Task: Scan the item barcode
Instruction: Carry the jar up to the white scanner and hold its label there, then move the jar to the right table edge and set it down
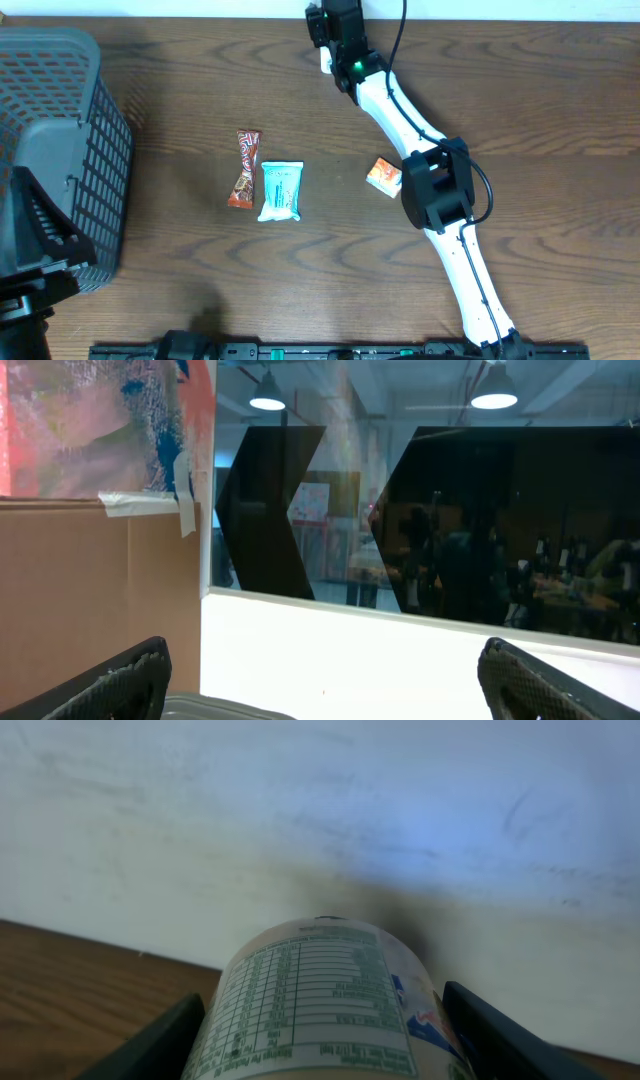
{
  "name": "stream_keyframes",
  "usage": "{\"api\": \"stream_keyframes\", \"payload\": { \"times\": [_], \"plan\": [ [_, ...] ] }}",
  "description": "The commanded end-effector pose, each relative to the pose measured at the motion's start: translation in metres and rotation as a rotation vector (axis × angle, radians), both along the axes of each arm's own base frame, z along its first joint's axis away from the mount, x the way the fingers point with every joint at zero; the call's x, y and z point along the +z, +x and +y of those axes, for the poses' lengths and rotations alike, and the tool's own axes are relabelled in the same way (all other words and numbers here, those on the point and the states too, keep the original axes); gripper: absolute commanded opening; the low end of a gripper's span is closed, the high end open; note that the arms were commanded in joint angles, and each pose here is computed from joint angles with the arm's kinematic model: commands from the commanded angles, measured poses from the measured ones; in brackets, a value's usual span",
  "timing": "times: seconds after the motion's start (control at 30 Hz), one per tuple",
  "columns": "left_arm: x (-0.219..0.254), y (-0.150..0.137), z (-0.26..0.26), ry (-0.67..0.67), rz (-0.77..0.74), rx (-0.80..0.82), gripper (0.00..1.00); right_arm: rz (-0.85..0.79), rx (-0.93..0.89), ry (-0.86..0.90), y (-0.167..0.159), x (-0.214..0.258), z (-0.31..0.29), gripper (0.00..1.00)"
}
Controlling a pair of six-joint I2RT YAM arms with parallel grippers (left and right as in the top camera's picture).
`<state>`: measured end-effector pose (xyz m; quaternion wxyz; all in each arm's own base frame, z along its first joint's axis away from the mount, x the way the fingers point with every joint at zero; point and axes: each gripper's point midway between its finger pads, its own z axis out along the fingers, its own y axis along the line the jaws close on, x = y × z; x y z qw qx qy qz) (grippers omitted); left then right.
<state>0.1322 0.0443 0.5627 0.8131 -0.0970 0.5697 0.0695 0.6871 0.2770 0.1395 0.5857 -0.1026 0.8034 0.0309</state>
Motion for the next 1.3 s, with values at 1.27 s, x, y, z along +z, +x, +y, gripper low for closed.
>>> {"api": "stream_keyframes", "payload": {
  "times": [1.27],
  "plan": [
    [0.003,-0.150,0.023,-0.119,-0.333,-0.029,0.98,0.923,-0.941,0.034,-0.247,0.064,-0.430,0.56]
  ]
}}
